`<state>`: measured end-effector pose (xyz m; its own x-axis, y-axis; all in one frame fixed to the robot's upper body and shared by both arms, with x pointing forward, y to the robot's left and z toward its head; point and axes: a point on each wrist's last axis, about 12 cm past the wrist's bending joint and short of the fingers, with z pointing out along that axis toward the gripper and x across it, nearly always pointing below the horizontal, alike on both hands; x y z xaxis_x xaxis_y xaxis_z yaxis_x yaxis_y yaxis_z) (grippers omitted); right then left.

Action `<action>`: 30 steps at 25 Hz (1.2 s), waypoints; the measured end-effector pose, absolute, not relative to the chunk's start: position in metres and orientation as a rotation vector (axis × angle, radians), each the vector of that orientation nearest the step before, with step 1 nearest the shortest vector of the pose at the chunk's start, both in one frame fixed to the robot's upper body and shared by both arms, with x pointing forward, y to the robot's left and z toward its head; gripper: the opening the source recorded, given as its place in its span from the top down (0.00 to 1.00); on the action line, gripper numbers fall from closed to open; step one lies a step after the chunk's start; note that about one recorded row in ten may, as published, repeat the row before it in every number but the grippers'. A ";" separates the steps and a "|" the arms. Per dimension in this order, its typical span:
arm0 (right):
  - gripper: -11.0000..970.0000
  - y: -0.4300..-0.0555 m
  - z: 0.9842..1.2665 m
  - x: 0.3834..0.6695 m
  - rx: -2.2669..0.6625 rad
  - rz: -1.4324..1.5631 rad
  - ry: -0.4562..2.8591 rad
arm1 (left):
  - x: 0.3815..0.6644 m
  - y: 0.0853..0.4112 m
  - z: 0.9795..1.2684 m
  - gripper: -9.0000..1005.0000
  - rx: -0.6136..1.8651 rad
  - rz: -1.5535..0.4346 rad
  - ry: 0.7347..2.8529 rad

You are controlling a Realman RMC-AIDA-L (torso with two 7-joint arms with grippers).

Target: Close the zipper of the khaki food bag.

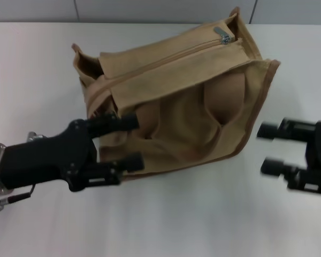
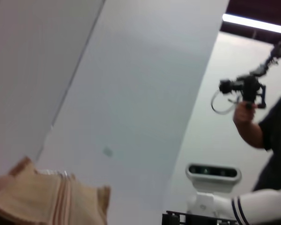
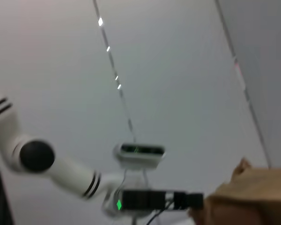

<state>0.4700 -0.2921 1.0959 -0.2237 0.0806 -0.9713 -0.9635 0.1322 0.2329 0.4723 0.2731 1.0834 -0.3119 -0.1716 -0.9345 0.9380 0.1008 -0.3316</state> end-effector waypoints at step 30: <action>0.35 -0.256 1.061 0.473 -1.153 1.306 1.585 | 0.463 0.259 1.070 0.18 1.146 -1.417 1.432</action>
